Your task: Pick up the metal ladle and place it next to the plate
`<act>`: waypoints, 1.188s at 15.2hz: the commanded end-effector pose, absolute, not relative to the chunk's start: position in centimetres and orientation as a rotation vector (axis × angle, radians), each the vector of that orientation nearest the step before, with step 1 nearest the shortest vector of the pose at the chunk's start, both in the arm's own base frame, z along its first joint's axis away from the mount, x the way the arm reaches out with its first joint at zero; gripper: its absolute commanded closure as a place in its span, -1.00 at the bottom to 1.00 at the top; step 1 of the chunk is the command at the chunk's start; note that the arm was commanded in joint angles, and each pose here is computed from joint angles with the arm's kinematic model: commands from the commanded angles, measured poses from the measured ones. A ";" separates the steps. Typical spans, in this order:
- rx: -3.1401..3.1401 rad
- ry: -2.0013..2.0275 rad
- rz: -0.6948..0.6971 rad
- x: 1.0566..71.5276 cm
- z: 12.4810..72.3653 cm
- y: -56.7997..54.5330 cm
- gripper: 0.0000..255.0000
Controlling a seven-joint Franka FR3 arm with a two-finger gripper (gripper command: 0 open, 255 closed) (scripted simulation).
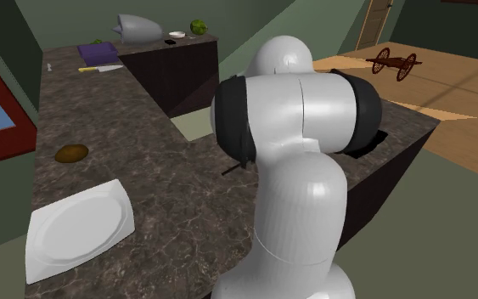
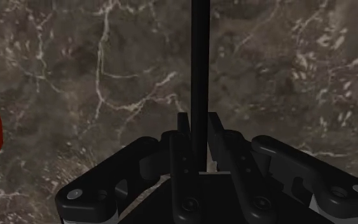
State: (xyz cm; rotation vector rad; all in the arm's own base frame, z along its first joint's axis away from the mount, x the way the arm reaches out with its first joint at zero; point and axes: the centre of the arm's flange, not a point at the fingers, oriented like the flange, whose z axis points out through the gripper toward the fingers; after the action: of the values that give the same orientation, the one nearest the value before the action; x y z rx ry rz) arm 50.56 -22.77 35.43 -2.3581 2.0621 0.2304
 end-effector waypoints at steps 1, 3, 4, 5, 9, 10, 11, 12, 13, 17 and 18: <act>-2.358 2.062 0.231 50.6 36.5 -22.9 1.00; -2.358 2.062 0.231 50.6 37.5 -22.9 1.00; -2.358 2.062 0.231 50.6 38.1 -22.9 1.00; -2.358 2.062 0.231 50.6 38.6 -22.9 1.00; -2.358 2.062 0.231 50.6 40.7 -22.9 1.00; -2.358 2.062 0.231 50.6 41.2 -22.9 1.00; -2.358 2.062 0.231 50.6 41.8 -22.9 1.00; -2.358 2.062 0.231 50.6 42.3 -22.9 1.00; -2.358 2.062 0.231 50.6 42.8 -22.9 1.00; -2.358 2.062 0.231 50.0 44.4 -21.7 1.00; -2.358 2.062 0.231 49.5 44.4 -20.5 1.00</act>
State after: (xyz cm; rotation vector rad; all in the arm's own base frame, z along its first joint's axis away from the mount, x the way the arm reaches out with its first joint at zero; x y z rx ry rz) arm 50.11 -21.47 44.18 -2.3582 2.0617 0.2305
